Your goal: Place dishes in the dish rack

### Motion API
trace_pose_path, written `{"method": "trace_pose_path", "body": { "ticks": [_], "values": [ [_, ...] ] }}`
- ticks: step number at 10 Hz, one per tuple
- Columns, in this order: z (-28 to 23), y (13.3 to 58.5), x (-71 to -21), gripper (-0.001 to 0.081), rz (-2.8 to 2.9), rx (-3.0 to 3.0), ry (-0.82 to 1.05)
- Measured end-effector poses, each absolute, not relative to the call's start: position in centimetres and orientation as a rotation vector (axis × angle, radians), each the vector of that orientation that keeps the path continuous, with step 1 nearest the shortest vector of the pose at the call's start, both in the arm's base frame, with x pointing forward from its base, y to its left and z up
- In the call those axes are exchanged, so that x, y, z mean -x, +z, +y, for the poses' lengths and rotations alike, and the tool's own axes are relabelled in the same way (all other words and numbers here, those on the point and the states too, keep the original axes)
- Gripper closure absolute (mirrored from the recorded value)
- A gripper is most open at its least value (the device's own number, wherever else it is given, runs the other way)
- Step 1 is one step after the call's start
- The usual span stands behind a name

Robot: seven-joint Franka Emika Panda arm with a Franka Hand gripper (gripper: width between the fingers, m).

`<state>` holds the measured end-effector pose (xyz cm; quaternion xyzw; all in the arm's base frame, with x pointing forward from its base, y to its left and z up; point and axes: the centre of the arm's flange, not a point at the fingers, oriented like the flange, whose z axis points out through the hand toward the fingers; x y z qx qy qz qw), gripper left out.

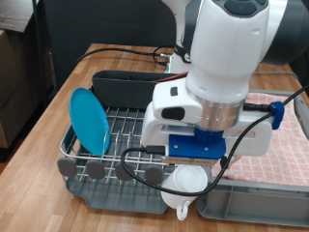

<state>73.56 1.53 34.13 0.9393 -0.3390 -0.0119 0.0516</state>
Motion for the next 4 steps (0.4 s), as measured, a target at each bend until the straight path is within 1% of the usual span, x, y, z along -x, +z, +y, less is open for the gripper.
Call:
{"method": "trace_pose_path", "body": {
  "ticks": [4],
  "values": [
    [2.2, 39.0, -73.5, 0.0003, -1.008, -2.844, -0.028]
  ]
}}
